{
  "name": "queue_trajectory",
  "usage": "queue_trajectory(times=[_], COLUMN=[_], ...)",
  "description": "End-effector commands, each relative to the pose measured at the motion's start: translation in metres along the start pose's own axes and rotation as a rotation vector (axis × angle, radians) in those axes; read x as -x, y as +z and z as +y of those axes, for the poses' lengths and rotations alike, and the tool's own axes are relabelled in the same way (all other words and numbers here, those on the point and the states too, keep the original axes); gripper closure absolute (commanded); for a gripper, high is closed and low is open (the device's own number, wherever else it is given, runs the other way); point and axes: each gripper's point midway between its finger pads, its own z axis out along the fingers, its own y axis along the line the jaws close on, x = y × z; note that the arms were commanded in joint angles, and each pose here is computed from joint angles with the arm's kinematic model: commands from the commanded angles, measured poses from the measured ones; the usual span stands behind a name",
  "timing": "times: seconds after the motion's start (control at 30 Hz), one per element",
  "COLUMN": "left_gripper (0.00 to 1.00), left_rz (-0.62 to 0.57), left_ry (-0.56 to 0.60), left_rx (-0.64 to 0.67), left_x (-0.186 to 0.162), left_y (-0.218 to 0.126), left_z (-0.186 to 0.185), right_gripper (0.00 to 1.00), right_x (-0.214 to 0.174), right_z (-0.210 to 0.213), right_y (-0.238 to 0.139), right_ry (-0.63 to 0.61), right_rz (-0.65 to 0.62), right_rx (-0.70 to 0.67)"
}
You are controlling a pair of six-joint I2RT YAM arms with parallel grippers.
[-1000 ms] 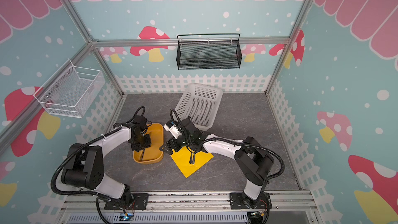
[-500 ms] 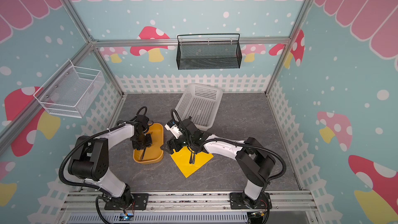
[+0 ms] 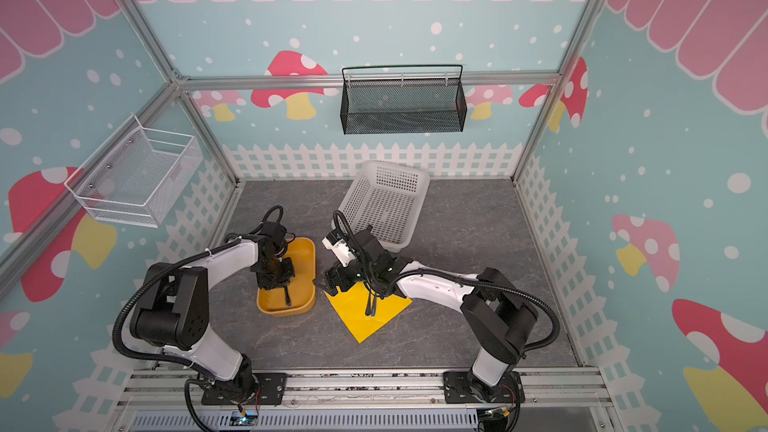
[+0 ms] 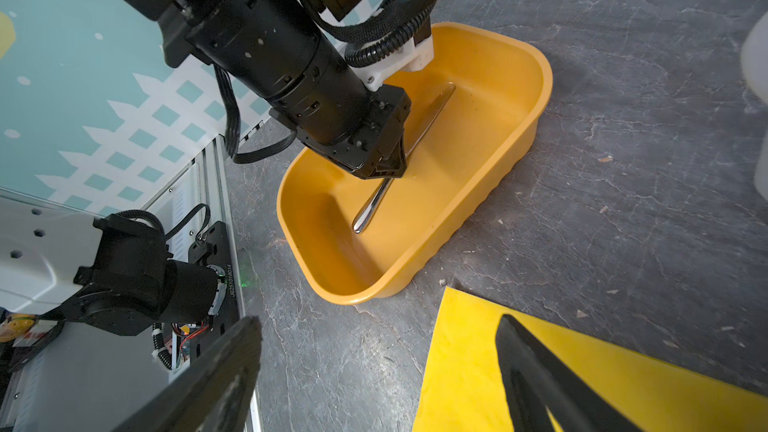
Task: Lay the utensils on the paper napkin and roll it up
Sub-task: 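Close the left gripper on the knife handle and lift it from the tray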
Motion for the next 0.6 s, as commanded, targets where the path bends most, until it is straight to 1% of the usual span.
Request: queue_trajectory(times=[0.0,0.13,0.3,0.47,0.57], left_gripper=[0.73,0.71,0.72,0.72,0.73], left_rz=[0.03,0.091,0.126,0.126,0.122], left_ry=[0.004,0.046,0.059,0.06,0.061], left_rx=[-0.018,0.015,0.037,0.065,0.052], left_x=[-0.007,-0.016,-0.016,-0.01,-0.008], left_y=[-0.001,-0.006,0.003,0.009,0.01], left_z=[0.0,0.005,0.008,0.009,0.007], right_gripper=[0.1,0.1,0.1,0.1,0.1], right_x=[0.007,0.011,0.008,0.006,0.009], right_z=[0.006,0.005,-0.001,-0.003,-0.002], right_y=[-0.004,-0.004,-0.009,-0.009,-0.008], right_ry=[-0.024,-0.024,-0.024,-0.014,-0.015], right_rz=[-0.023,-0.012,-0.006,0.016,0.013], right_rx=[0.006,-0.01,-0.05,-0.064,-0.063])
